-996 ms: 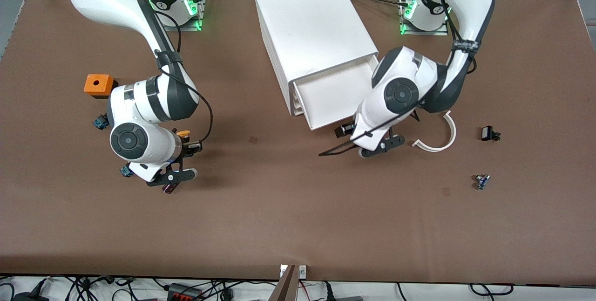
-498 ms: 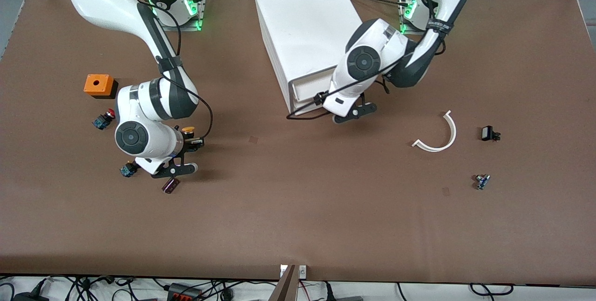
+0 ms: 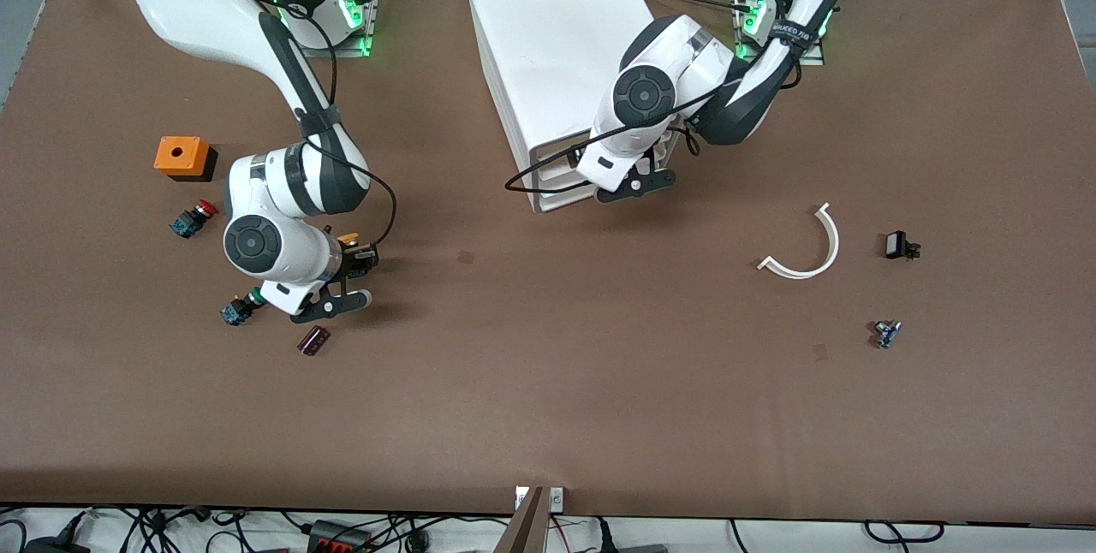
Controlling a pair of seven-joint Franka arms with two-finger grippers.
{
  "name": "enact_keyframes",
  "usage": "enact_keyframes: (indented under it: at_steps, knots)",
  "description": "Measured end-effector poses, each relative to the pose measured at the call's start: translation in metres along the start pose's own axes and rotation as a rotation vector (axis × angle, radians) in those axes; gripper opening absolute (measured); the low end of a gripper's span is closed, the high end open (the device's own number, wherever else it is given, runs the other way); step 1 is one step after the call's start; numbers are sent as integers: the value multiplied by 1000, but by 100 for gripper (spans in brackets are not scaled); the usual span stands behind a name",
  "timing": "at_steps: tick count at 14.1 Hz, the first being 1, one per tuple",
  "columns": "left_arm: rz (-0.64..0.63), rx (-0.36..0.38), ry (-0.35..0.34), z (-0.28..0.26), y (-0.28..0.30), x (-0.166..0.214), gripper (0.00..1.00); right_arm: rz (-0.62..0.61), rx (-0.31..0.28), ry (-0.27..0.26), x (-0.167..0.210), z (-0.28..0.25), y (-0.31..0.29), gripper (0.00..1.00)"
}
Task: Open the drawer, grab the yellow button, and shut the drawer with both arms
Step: 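Close the drawer with the left gripper while the right gripper lowers the button, then set the button down with the right gripper while the left gripper withdraws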
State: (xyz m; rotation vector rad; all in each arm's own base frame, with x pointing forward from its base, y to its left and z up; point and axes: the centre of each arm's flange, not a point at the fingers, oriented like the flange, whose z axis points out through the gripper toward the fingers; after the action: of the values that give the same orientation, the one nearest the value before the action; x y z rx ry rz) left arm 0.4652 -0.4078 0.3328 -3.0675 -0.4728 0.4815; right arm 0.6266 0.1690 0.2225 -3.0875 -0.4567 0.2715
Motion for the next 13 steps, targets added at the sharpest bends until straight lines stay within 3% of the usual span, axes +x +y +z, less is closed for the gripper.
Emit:
enact_keyframes:
  at_steps: [4,8,11,13]
  knots:
    - [-12,-24,22,-17,-13,23,100,-45,-6,36,-11,25,6,41]
    - [78,-7,187,-77,-61,88,100,-47,-8,44,-14,33,6,41]
    - [172,21,232,-136,-98,115,100,-41,-8,45,-14,39,7,41]
    - [231,38,223,-177,-136,135,100,-17,-6,65,-11,30,7,56]
